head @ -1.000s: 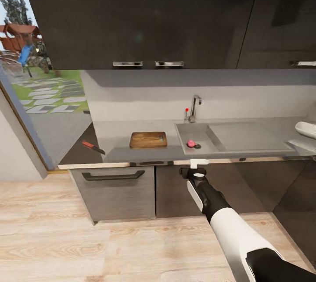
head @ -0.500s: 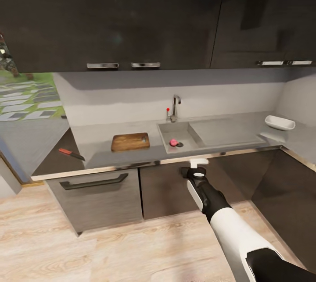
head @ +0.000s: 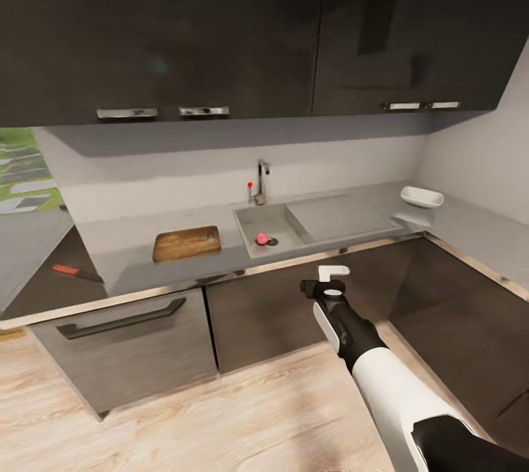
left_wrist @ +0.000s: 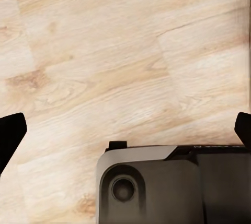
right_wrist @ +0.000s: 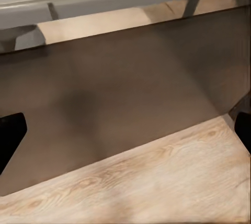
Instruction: In the kitchen, take the Vidalia onion out of the sink, dice it on the chopping board with the paring knife, put the diced onion into the bowl on the countertop, then place both the paring knife and the chopping board into the sink.
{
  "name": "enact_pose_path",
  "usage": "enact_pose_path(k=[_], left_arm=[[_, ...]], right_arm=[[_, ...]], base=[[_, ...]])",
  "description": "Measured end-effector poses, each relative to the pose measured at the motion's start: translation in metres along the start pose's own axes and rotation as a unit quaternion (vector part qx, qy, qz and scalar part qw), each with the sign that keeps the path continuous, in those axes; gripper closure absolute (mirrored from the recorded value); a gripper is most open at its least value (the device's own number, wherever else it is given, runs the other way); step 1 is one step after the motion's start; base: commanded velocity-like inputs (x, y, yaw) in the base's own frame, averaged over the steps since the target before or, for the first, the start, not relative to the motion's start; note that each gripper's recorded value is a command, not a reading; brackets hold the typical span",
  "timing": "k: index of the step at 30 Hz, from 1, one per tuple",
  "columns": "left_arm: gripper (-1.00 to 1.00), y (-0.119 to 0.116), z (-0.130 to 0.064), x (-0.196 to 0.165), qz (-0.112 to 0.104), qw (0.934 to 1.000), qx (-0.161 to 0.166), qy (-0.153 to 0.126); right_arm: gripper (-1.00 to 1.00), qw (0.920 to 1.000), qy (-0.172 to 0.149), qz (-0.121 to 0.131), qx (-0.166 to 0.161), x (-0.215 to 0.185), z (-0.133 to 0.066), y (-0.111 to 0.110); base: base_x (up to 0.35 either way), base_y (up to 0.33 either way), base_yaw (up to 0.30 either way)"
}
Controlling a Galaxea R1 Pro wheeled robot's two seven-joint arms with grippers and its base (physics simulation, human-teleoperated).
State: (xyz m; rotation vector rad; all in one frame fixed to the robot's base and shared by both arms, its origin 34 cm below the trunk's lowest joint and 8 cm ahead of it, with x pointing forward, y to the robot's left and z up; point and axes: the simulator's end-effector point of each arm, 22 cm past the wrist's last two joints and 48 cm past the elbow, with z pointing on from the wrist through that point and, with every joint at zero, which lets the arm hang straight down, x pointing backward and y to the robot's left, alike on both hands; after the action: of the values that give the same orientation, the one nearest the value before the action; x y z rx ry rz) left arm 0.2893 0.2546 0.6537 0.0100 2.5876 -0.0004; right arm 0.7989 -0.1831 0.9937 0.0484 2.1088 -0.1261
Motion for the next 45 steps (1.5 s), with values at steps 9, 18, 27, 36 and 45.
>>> enact_pose_path(k=[9,18,27,36,45], left_arm=[[-1.0,0.0,0.0,-0.002,0.0,1.0,0.0,-0.002],[-1.0,0.0,0.0,-0.004,0.0,1.0,0.0,-0.005],[-1.0,0.0,0.0,-0.006,0.0,1.0,0.0,-0.007],[-1.0,0.0,0.001,-0.007,0.0,1.0,0.0,-0.009],[-1.0,0.0,0.0,-0.006,0.0,1.0,0.0,-0.008]], right_arm=[[-1.0,1.0,-0.002,0.0,0.0,-0.003,-0.002,0.0],[-1.0,1.0,-0.005,0.0,0.0,-0.006,-0.003,0.0],[-1.0,1.0,-0.008,0.001,0.0,-0.01,-0.005,-0.001],[-1.0,0.9998,-0.017,0.003,0.002,-0.021,-0.008,-0.001],[-1.0,0.9981,-0.03,-0.003,0.054,-0.093,-0.038,-0.055]], base=[[0.0,0.0,-0.276],[0.0,0.0,-0.273],[0.0,0.0,-0.252],[0.0,0.0,-0.036],[0.0,0.0,0.0]])
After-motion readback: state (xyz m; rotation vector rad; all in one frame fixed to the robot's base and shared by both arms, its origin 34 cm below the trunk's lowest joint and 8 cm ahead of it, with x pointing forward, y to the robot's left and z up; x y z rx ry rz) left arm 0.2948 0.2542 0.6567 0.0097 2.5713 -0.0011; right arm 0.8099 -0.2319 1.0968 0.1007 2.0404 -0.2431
